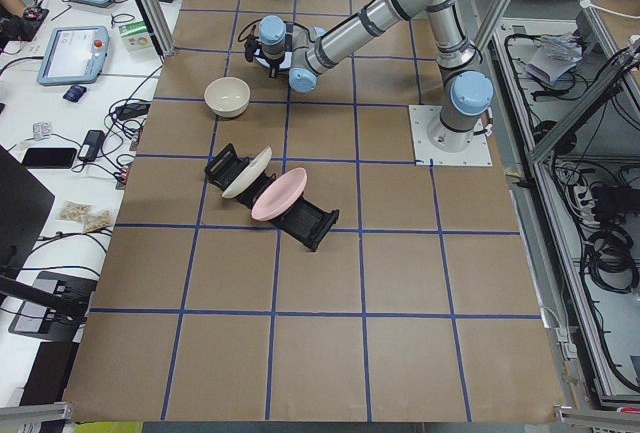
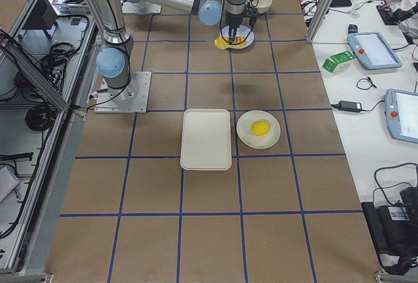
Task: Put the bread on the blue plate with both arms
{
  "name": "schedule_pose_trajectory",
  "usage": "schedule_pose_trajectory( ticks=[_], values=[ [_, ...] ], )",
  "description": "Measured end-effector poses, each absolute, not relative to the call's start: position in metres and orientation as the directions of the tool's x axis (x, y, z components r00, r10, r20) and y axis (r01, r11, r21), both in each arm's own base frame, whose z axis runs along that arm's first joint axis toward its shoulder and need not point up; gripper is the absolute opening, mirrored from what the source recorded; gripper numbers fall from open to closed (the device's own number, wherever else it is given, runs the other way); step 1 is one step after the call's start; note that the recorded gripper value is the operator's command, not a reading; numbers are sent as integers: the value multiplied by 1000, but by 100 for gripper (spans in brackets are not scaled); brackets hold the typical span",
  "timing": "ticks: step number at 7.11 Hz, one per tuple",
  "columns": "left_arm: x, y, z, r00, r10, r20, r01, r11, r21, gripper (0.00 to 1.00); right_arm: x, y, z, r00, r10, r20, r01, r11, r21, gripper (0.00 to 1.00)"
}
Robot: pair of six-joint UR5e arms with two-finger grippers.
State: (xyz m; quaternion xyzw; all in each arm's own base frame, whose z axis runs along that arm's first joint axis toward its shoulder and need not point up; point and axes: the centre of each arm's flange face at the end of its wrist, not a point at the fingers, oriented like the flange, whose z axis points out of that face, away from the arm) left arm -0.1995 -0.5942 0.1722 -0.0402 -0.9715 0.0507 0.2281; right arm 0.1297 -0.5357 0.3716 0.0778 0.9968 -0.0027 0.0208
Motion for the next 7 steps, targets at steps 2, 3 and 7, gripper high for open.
schedule_pose_trajectory(
  ticks=[2,3,7],
  values=[
    [-197,-594,198,-896,60,440,-2,990,-140,100,136,-551,372,-986,159,-55,160,987,-12,0],
    [-196,-594,224,-895,18,447,-58,986,-155,100,151,-562,371,-988,145,-58,146,989,-16,0],
    [-169,-579,341,-923,-48,382,-137,968,-208,100,274,-589,341,-990,130,-63,130,991,-7,0]
  ],
)
